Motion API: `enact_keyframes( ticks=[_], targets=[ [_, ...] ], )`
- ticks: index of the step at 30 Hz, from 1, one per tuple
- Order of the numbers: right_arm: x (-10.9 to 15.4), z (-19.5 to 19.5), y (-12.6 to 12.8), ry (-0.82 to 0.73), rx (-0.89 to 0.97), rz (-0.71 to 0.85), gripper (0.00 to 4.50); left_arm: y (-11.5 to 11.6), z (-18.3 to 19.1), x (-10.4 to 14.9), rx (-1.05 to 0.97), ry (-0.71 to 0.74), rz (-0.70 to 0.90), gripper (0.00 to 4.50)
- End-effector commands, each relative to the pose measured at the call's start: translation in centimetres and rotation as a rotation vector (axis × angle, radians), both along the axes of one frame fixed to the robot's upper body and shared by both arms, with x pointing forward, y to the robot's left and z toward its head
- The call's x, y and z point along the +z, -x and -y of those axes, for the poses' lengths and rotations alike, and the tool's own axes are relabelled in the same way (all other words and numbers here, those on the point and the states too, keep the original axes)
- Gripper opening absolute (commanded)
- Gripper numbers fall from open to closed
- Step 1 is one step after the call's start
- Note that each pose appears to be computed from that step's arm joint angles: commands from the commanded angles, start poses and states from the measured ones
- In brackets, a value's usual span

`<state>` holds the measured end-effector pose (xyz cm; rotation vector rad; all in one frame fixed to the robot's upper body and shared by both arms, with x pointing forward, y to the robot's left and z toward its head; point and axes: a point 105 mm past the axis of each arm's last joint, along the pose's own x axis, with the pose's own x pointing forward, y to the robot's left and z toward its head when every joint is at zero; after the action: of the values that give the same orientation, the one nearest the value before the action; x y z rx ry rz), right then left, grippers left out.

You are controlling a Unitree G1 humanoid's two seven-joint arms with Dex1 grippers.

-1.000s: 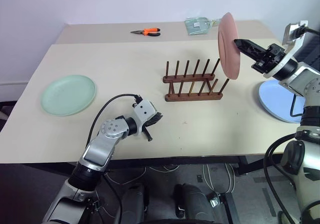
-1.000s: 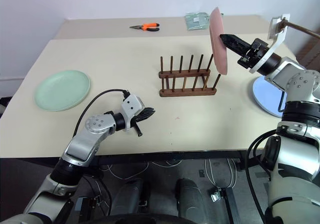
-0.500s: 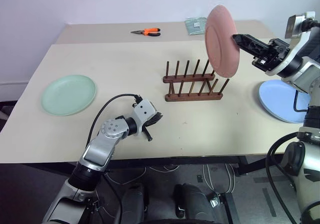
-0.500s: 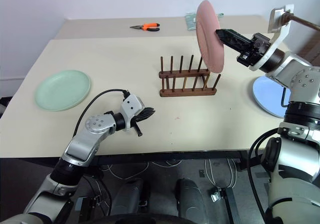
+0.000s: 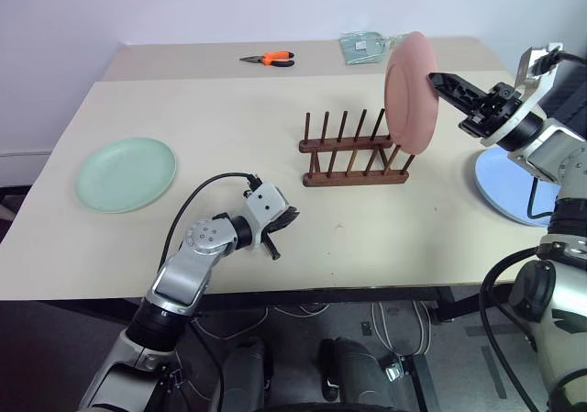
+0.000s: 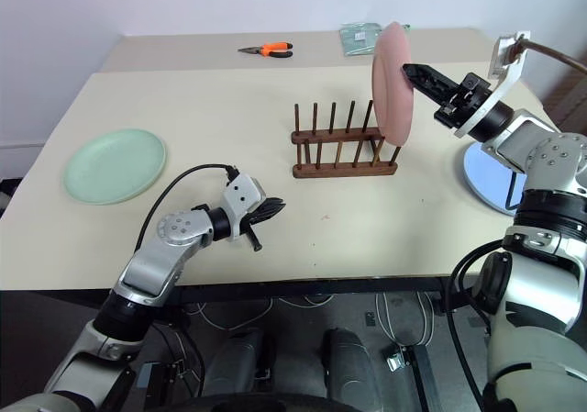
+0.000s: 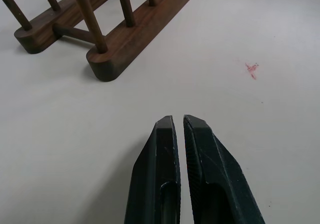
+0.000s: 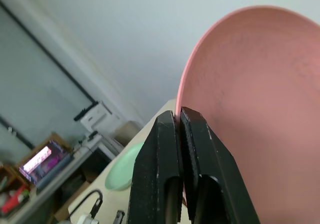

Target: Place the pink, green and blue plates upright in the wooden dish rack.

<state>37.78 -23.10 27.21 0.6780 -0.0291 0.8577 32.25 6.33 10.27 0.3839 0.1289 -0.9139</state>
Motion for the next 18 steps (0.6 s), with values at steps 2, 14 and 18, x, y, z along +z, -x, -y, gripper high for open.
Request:
enact_keyframes(
  ticks=[2, 14, 18],
  targets=[
    [1.5, 0.8, -0.7, -0.012, -0.073, 0.043, 0.88, 0.3, 0.5, 1.0, -0.023, 0.013, 0.037, 0.26],
    [7.3, 2.9, 0.7, 0.469, -0.467, 0.505, 3.32, -3.3, -7.4, 7.9, 0.415, 0.417, 0.123, 3.55],
    [5.5, -5.1, 6.1, 0.732, -0.086, 0.685, 3.32, -4.3, -20.2, 9.9, 1.04, 0.458, 0.237, 4.03]
  ],
)
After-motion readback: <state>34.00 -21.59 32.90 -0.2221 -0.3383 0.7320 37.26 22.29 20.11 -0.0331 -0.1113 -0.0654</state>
